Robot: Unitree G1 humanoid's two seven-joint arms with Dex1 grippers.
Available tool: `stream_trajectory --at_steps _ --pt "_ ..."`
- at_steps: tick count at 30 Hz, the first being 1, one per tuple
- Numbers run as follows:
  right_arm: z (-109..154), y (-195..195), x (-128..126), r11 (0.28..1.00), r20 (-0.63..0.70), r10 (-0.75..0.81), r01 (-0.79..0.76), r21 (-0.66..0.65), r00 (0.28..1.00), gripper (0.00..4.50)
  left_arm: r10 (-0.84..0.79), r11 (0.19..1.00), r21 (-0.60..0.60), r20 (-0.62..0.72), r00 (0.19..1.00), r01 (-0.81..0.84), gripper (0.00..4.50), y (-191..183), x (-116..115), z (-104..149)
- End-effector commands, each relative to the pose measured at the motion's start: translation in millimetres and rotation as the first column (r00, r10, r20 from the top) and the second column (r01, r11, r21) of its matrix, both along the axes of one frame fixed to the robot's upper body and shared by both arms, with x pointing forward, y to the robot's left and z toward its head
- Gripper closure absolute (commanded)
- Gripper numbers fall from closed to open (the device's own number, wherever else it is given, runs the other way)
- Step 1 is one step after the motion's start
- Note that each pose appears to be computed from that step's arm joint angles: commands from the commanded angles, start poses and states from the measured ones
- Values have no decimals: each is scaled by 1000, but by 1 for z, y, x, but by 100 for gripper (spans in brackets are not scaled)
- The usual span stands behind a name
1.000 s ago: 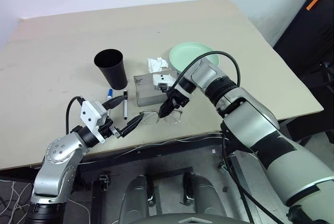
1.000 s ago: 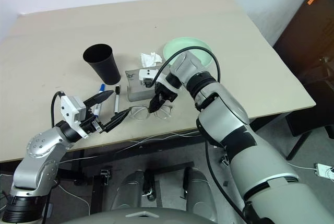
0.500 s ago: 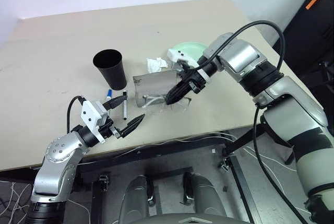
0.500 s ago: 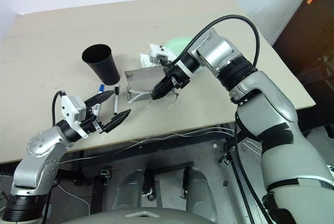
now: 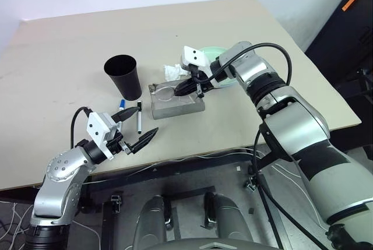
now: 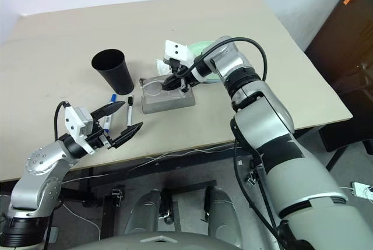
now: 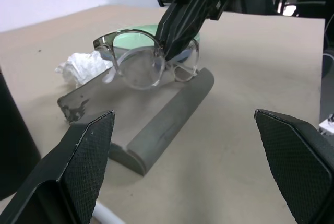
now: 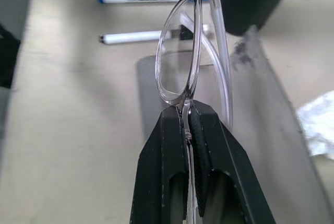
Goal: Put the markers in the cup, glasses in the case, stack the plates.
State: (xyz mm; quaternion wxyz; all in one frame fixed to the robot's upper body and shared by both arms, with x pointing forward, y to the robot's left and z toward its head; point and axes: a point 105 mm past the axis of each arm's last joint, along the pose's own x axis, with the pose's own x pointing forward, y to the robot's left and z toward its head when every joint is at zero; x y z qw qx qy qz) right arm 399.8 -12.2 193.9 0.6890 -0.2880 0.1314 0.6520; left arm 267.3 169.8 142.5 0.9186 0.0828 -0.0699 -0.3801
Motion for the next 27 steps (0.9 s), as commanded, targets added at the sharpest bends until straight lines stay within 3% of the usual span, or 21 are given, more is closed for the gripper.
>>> stream_trajectory --at_steps 1,9,13,27 --pt "5 4 4 999 47 -14 16 -36 999 448 5 1000 6 62 998 -6 0 1 -6 15" --pt "-31 -5 -4 968 -20 24 -28 -249 1000 448 22 1000 11 63 998 -23 0 2 -10 16" --pt "-32 -3 -11 964 -79 54 -73 -257 995 448 23 1000 9 61 998 -24 0 1 -10 16" --pt "-26 -2 -10 968 -87 28 -48 -245 996 448 19 1000 11 58 998 -19 0 1 -8 14"
